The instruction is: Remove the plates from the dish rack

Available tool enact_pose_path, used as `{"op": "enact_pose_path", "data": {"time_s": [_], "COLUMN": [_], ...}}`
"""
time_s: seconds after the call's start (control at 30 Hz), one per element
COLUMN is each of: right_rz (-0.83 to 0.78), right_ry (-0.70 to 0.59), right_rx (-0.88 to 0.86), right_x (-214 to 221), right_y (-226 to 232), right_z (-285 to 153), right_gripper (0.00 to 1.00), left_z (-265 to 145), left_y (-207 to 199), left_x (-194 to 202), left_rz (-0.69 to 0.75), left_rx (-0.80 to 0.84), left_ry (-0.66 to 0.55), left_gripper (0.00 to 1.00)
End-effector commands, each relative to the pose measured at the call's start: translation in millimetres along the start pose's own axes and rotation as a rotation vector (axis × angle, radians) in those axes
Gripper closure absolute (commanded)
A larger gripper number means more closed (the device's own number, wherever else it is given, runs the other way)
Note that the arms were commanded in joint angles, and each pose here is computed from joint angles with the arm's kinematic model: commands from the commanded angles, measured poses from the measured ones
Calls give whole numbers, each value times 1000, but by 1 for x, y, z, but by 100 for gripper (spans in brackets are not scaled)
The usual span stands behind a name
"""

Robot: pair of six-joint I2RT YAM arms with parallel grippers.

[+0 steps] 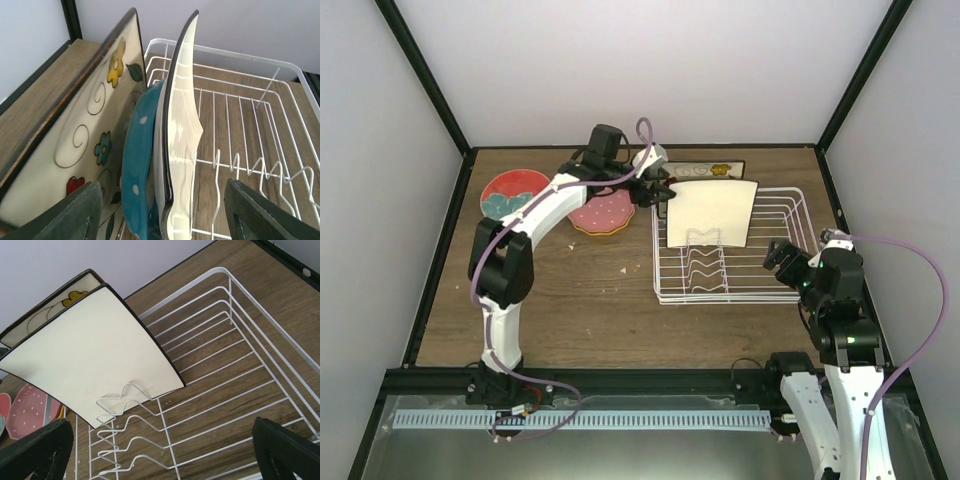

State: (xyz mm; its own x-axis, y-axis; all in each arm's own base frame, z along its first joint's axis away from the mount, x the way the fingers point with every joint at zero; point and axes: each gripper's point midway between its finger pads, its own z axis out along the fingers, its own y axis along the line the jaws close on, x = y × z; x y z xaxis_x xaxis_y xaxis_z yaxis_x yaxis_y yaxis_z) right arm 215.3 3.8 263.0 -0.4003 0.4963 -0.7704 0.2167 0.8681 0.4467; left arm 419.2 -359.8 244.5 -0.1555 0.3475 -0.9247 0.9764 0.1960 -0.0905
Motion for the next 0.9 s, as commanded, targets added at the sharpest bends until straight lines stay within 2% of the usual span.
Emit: {"op": "enact_pose_path", "data": {"time_s": [0.0,0.07,0.17,0.43,0.7,0.87], "right_rz": [-4,-6,-11,-19,-13,-9], "right_ry": [-44,-46,-47,-52,-46,-36], "right_rx": [4,4,7,20,17,9], "right_x": [-14,-15,-15,-18,-15,-12], "right_y": [3,3,3,1,1,1], "right_z": [-12,-12,-12,-14,-11,-9], "right_gripper": [0,0,0,0,0,0], "left_z": [15,23,34,51,35,10], "left_y": [-8,-9,-13,-18,-24,-34], "left_x": [-8,-4,1,-2,-31,-74], "left_rz": [90,92,99,89,111,162], "left_rx": [45,53,62,53,18,-6], "left_ry": [-14,-5,4,-20,-75,-162], "left_gripper": [33,35,44,94,96,96]}}
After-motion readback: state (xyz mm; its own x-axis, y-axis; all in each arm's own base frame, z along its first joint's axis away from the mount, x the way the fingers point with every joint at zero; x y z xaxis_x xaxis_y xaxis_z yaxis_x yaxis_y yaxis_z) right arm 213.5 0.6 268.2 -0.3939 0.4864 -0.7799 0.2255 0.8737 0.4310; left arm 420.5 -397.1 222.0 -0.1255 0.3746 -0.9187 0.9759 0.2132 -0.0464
